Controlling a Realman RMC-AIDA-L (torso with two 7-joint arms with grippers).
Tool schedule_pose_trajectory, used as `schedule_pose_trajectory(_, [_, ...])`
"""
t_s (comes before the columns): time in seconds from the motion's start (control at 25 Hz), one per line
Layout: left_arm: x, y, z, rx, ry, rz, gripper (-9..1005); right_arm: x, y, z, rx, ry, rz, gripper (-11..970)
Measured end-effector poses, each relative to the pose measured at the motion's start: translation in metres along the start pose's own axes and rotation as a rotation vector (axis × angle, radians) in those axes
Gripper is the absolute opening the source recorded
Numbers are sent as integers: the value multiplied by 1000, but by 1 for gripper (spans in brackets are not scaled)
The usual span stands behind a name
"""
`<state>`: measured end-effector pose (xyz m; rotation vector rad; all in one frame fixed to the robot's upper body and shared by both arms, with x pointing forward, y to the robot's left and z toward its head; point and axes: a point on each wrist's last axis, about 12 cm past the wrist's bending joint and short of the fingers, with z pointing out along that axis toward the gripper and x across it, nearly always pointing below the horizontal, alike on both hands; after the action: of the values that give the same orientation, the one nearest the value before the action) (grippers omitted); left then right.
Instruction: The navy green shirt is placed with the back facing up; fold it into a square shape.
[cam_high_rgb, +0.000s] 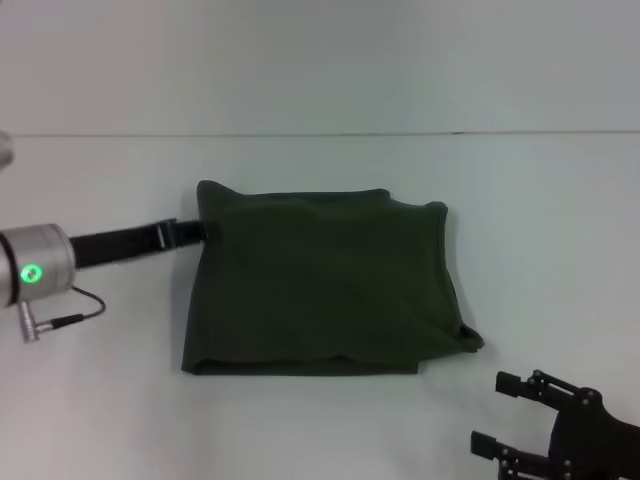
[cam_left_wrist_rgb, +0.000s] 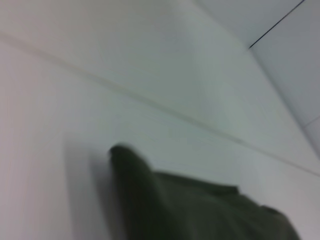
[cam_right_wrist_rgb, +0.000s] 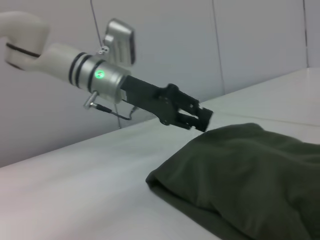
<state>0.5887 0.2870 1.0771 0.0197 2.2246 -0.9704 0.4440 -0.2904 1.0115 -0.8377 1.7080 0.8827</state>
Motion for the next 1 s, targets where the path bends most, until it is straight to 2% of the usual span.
schedule_pose_trajectory(0.08, [-1,-1,-8,37,-32,76,214,-1,-1,-1,12,-11,2,856])
schedule_pose_trajectory(0.16, [1,-5,-16,92,-61,204,296,-2,-2,-3,27,-22,4,856])
schedule_pose_trajectory(0.24, [7,-10,-22,146,-85,357,477,-2,-4,-4,40,-30,5,856])
schedule_pose_trajectory(0.28, [13,-14,-25,174,-92,435,567,-3,-4,-4,48,-35,7,856])
schedule_pose_trajectory(0.4, [33,-19,-33,231,-107,612,691,-4,-7,-7,74,-49,6,857])
schedule_pose_trajectory(0.48, [47,-19,-41,263,-130,692,775,-4,-8,-9,91,-58,-1,857])
schedule_pose_trajectory(0.6, [63,-14,-57,278,-160,727,842,-3,-8,-13,118,-67,-4,857])
schedule_pose_trajectory(0.8, [86,-3,-82,281,-136,680,908,-2,-12,-21,168,-76,-15,857])
schedule_pose_trajectory(1.0, [101,4,-93,257,-118,644,948,-2,-13,-21,171,-72,-22,857])
